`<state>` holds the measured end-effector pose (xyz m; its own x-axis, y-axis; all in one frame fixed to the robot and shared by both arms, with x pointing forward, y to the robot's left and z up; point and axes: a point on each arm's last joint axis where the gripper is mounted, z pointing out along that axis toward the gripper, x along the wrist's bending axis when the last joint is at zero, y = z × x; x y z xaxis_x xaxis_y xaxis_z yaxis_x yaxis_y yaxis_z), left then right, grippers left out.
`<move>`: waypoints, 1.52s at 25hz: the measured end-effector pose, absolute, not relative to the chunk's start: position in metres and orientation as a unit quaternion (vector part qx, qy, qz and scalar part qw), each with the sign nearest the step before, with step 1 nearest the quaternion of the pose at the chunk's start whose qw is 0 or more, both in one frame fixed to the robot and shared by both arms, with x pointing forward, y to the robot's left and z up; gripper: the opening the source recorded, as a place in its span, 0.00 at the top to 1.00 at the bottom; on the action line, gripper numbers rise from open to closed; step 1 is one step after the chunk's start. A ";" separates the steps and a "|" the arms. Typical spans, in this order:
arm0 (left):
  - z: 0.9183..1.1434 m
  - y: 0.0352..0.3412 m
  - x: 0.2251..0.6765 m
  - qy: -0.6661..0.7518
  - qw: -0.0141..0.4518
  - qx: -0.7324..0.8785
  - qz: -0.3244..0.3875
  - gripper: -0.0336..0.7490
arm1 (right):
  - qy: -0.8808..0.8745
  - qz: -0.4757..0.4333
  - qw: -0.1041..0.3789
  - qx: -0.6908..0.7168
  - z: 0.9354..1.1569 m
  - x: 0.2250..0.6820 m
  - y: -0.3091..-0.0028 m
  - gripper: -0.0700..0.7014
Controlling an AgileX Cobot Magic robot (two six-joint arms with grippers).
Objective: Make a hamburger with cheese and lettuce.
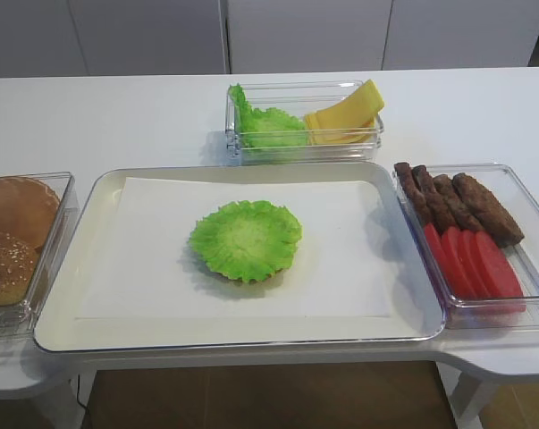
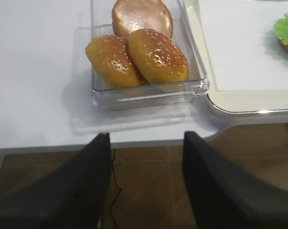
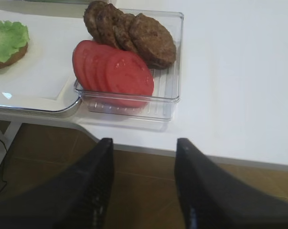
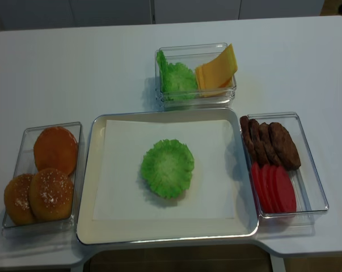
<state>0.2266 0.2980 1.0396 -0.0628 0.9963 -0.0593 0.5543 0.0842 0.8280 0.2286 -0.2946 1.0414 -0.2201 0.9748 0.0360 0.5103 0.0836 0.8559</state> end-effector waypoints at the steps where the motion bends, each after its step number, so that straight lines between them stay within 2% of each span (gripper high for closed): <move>1: 1.040 0.298 0.227 0.653 0.341 0.594 0.324 0.49 | 0.675 0.396 0.292 0.550 1.041 0.228 -0.294 0.49; 38: 1.040 0.298 0.227 0.653 0.341 0.594 0.324 0.49 | 0.646 0.385 0.307 0.584 1.041 0.229 -0.292 0.49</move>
